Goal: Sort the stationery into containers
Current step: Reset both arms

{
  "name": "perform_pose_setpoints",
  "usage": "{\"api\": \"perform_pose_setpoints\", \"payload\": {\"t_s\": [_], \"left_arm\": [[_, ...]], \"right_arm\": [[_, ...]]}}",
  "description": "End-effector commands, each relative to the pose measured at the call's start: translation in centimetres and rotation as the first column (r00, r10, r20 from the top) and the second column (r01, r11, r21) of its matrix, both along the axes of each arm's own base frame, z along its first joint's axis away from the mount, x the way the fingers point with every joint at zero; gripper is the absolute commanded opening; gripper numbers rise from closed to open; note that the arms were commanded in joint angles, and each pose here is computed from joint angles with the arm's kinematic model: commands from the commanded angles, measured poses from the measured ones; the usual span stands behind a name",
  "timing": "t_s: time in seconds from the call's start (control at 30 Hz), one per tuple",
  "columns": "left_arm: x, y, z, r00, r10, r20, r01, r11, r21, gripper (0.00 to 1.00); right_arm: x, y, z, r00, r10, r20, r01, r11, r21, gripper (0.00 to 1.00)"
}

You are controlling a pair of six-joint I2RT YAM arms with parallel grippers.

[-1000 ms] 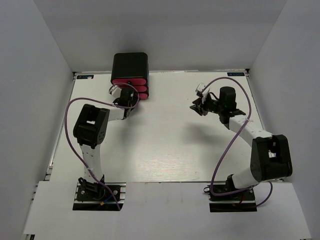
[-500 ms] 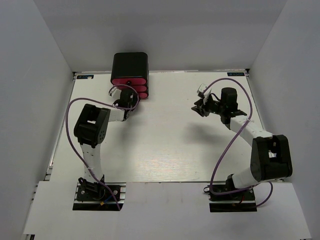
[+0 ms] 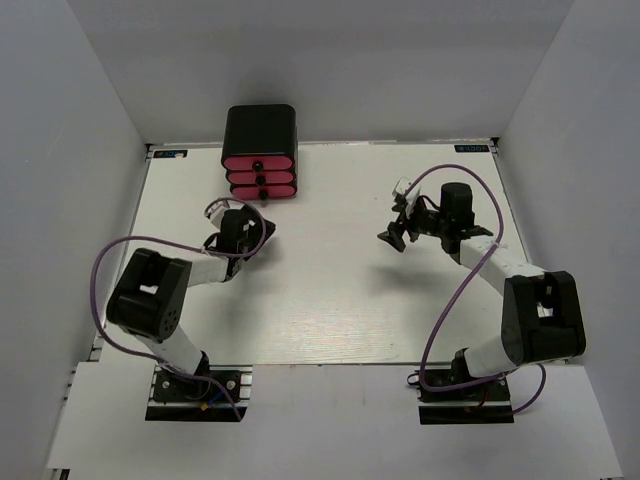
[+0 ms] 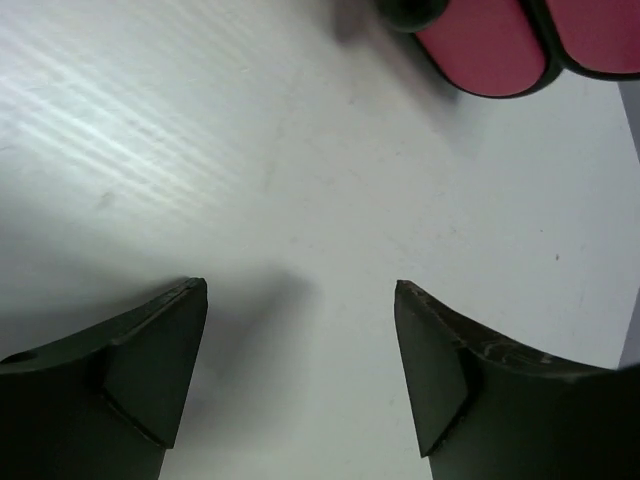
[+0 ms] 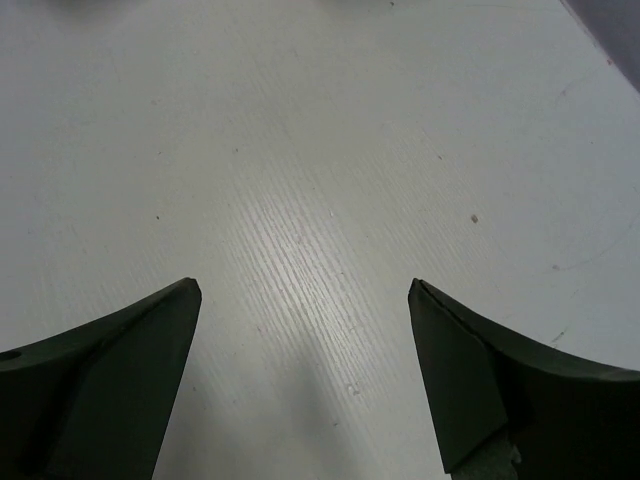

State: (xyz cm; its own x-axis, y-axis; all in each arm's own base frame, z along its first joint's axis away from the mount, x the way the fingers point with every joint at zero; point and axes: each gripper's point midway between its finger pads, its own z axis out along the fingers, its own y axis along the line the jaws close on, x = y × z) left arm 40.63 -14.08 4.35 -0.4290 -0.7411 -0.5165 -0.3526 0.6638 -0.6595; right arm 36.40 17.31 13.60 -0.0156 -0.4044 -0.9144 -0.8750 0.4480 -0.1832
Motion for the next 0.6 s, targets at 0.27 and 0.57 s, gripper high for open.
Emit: {"api": "perform_pose_setpoints", "payload": {"t_s": [0.27,0.57], "left_arm": [[-10.4,3.1,-0.8,0.961,-0.139,-0.239,0.183,0.967,0.175,0.99],[-13.7,5.7,5.8,0.983,-0.148,0.112,0.119,0.965,0.233,0.99]], "right_arm": [[1.6,-1.8,0.4,0.931,-0.298,-0.209,0.316,0.947,0.06,0.9],[1.6,-3.6,0.6,0.838,-0.45,-0.31,0.485,0.873,0.043,0.9]]}}
